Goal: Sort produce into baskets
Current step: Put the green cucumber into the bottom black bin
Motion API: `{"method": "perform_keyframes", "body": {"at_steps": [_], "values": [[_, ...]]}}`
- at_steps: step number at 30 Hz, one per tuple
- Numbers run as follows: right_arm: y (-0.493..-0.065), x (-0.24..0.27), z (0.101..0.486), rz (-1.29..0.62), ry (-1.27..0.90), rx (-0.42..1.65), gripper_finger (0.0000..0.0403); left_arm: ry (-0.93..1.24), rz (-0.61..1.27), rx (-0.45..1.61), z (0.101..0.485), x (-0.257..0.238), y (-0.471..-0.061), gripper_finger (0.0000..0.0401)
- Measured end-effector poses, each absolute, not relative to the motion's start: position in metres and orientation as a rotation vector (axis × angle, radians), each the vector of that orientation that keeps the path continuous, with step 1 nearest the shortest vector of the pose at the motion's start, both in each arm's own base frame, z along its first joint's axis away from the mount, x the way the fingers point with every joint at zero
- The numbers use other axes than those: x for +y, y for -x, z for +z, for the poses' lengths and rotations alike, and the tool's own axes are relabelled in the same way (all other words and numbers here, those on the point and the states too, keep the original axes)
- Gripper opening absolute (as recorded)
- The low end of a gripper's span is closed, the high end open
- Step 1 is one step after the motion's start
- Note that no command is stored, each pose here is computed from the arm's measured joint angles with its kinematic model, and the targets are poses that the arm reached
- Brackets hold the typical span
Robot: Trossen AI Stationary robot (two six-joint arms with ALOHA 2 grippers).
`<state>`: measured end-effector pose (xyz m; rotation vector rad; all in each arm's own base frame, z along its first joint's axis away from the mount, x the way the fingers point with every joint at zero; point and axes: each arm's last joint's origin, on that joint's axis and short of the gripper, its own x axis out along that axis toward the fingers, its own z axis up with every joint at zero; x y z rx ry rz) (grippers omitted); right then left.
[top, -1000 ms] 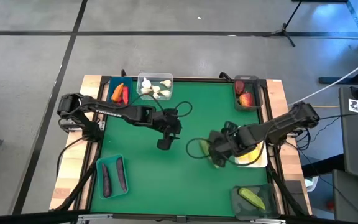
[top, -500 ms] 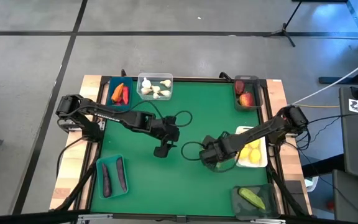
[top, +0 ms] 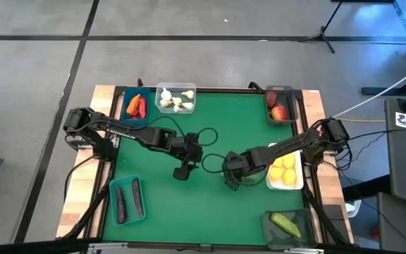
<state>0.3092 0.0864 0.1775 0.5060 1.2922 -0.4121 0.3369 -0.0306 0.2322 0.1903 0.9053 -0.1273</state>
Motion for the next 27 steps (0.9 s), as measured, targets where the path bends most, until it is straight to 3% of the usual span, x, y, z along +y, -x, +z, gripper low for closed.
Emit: {"method": "perform_keyframes", "body": {"at_steps": [15,24,27], "values": [[-0.298,0.084,0.165,-0.276,-0.289,1.386,0.0256,-0.177,-0.121,0.906,0.232,-0.031,-0.337,0.0237],[-0.300,0.084,0.161,-0.290,-0.279,1.389,0.0144,-0.172,-0.119,0.906,0.232,-0.031,-0.337,0.0237],[-0.301,0.084,0.162,-0.299,-0.277,1.376,0.0138,-0.172,-0.118,0.912,0.232,-0.031,-0.337,0.0237]]}}
